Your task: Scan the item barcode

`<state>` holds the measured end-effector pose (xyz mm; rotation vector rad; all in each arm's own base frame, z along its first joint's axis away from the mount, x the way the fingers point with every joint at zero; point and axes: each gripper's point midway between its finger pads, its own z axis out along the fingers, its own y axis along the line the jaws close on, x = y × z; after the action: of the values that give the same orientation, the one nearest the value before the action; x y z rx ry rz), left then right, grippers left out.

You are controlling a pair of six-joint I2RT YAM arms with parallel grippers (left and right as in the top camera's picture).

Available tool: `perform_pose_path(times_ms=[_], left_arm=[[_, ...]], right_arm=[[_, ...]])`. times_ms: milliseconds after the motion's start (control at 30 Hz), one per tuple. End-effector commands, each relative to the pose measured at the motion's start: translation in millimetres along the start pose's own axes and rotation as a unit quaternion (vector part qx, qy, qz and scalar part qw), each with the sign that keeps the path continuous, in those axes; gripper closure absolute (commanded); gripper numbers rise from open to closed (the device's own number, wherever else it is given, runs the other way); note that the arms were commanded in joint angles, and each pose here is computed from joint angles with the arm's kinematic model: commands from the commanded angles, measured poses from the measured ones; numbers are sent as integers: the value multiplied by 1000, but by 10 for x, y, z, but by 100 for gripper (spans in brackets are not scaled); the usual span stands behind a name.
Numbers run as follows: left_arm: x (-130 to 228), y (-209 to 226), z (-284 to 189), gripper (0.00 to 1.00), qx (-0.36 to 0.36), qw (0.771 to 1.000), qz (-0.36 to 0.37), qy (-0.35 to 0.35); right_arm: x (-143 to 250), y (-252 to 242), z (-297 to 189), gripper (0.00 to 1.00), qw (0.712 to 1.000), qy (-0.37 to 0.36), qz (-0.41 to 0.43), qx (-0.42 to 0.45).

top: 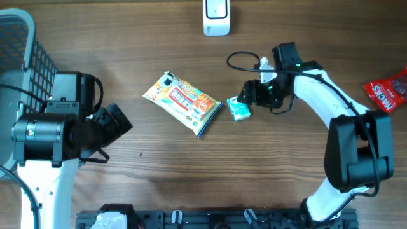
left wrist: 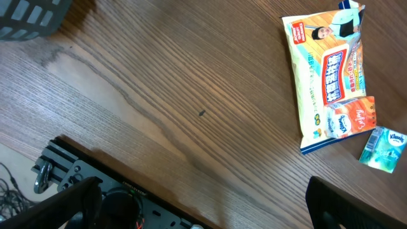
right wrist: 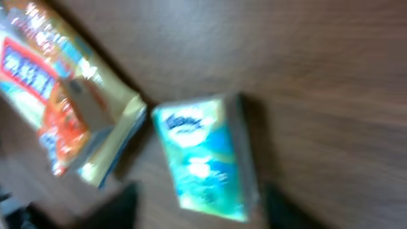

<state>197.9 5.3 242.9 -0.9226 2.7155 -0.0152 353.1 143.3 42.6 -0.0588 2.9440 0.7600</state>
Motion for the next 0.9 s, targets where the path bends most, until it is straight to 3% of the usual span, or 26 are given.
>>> perform_pose_path(times_ms=[0, 167, 467, 600, 667, 867], left_arm=[[1, 2, 11, 0, -1, 1000, -9, 3], [1, 2, 11, 0, -1, 1000, -9, 3], [1, 2, 11, 0, -1, 1000, -9, 3], [1, 2, 11, 0, -1, 1000, -9, 3], [1, 2, 11, 0, -1, 1000, -9, 3], [1, 2, 11, 0, -1, 1000, -9, 3]], right_arm=[[-79, -194, -68, 13, 998, -20, -21, 62], [38, -148, 144, 14, 999, -20, -39, 28], [68, -115, 231, 58, 999, -26, -20, 9], [88, -106, 266, 61, 1000, -19, -18, 2], [102, -109, 289, 68, 1000, -15, -16, -1], [142, -101, 333, 70, 1000, -4, -12, -10]])
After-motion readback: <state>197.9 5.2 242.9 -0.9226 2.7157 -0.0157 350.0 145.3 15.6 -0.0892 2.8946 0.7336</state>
